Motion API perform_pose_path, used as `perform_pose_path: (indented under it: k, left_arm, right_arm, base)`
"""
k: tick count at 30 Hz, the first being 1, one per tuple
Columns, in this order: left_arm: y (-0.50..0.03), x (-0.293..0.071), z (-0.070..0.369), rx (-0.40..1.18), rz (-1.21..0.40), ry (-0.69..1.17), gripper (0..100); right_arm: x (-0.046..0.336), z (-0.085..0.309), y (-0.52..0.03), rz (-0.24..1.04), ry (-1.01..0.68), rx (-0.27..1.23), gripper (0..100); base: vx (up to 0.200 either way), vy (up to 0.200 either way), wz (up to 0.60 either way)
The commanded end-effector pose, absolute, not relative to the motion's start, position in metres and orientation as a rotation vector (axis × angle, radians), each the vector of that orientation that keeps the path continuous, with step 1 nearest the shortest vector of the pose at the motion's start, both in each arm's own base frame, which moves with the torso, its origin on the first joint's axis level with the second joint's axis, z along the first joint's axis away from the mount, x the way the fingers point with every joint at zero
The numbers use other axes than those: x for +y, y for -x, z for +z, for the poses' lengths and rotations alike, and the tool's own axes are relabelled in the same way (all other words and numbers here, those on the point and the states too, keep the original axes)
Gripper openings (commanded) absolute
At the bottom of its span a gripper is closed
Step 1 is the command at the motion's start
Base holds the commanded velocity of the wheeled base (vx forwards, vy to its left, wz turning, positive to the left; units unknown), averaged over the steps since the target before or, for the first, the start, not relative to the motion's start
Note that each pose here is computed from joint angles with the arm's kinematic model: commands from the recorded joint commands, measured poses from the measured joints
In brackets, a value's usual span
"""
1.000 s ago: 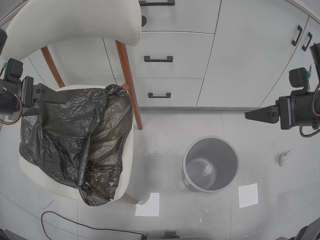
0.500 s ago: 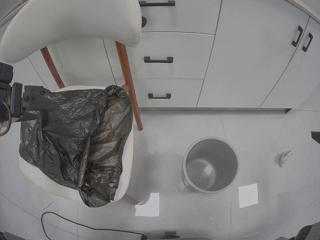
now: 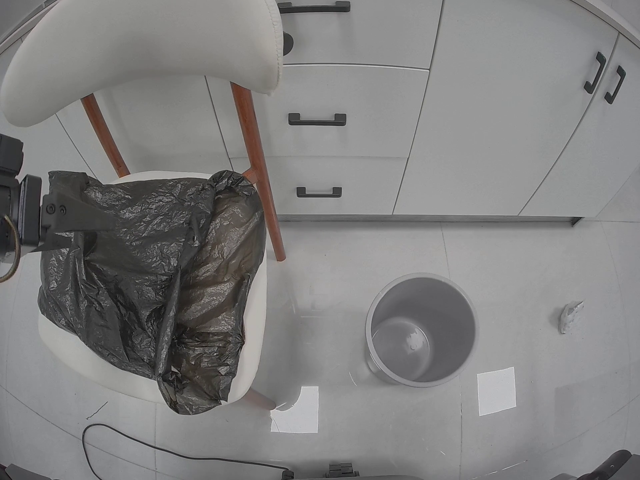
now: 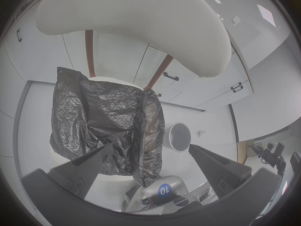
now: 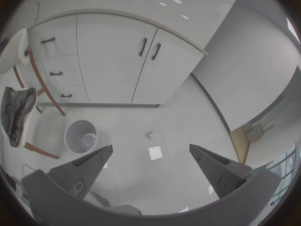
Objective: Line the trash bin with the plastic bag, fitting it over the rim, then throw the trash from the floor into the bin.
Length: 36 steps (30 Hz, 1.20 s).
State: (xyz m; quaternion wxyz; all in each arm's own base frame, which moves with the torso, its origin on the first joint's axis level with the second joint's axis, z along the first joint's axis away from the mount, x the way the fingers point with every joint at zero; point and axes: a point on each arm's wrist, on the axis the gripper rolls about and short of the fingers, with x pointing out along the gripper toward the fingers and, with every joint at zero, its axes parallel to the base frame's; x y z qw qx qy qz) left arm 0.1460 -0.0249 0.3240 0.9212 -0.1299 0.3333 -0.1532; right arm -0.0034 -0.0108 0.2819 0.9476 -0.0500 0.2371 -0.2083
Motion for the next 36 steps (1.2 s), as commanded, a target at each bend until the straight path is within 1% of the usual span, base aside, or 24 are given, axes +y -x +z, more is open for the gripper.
perform_pose_path:
  k: [1,2,4,5,7,8,10,11,12,13,14,15,18,20,23,25,27,29,36]
  left_arm:
    - [-0.148,-0.029,0.322,0.699,-0.335,0.257,100]
    - [-0.149,-0.031,0.321,0.705,-0.343,0.252,100]
    - [-0.151,-0.032,0.319,0.714,-0.349,0.242,100]
    - [-0.154,-0.033,0.317,0.725,-0.348,0.235,100]
    - [-0.164,-0.035,0.308,0.765,-0.345,0.225,100]
    - [-0.172,-0.037,0.302,0.791,-0.343,0.208,100]
    - [-0.183,-0.039,0.296,0.813,-0.331,0.163,100]
    - [-0.185,-0.039,0.295,0.813,-0.326,0.158,100]
    - [-0.192,-0.04,0.294,0.806,-0.304,0.146,100]
    - [-0.198,-0.042,0.292,0.799,-0.299,0.137,100]
    - [-0.201,-0.042,0.292,0.784,-0.296,0.134,100]
    - [-0.206,-0.043,0.296,0.736,-0.292,0.139,100]
    - [-0.211,-0.043,0.303,0.654,-0.295,0.155,100]
    - [-0.211,-0.044,0.303,0.654,-0.29,0.178,100]
    - [-0.207,-0.052,0.307,0.662,-0.307,0.236,100]
    - [-0.205,-0.055,0.306,0.673,-0.316,0.25,100]
    - [-0.204,-0.055,0.303,0.683,-0.312,0.25,100]
    - [-0.202,-0.054,0.302,0.686,-0.306,0.251,100]
    - [-0.189,-0.05,0.299,0.683,-0.315,0.25,100]
  right_arm:
    - [0.012,0.285,0.035,0.101,0.054,0.256,100]
    - [0.012,0.29,0.025,0.202,0.071,0.242,100]
    - [0.012,0.294,0.009,0.319,0.102,0.229,100]
    - [0.011,0.297,-0.005,0.396,0.121,0.227,100]
    - [0.009,0.301,-0.029,0.517,0.144,0.225,100]
    - [0.009,0.303,-0.044,0.6,0.148,0.219,100]
    - [0.014,0.304,-0.07,0.769,0.137,0.217,100]
    - [0.016,0.303,-0.074,0.793,0.133,0.219,100]
    - [0.025,0.298,-0.1,0.884,0.098,0.266,100]
    - [0.032,0.292,-0.115,0.924,0.061,0.307,100]
    - [0.036,0.289,-0.123,0.941,0.038,0.329,100]
    - [0.041,0.282,-0.139,0.959,-0.02,0.363,100]
    - [0.048,0.265,-0.174,0.939,-0.131,0.393,100]
    - [0.054,0.248,-0.191,0.945,-0.166,0.375,100]
    - [0.059,0.232,-0.21,0.941,-0.166,0.297,100]
    - [0.067,0.22,-0.224,0.934,-0.207,0.294,100]
    - [0.076,0.223,-0.218,0.929,-0.278,0.296,100]
    - [0.093,0.225,-0.212,0.938,-0.357,0.339,100]
    - [0.116,0.216,-0.212,0.978,-0.367,0.413,100]
  base:
    - [0.0,0.0,0.0]
    - [0.0,0.0,0.0]
    - [0.0,0.0,0.0]
    - [0.0,0.0,0.0]
    - [0.0,0.0,0.0]
    - [0.0,0.0,0.0]
    - [0.0,0.0,0.0]
    - [0.0,0.0,0.0]
    - [0.0,0.0,0.0]
    - [0.0,0.0,0.0]
    - [0.0,0.0,0.0]
    - [0.0,0.0,0.0]
    - [0.0,0.0,0.0]
    - [0.0,0.0,0.0]
    - [0.0,0.0,0.0]
    - [0.0,0.0,0.0]
    - [0.0,0.0,0.0]
    - [0.0,0.0,0.0]
    - [0.0,0.0,0.0]
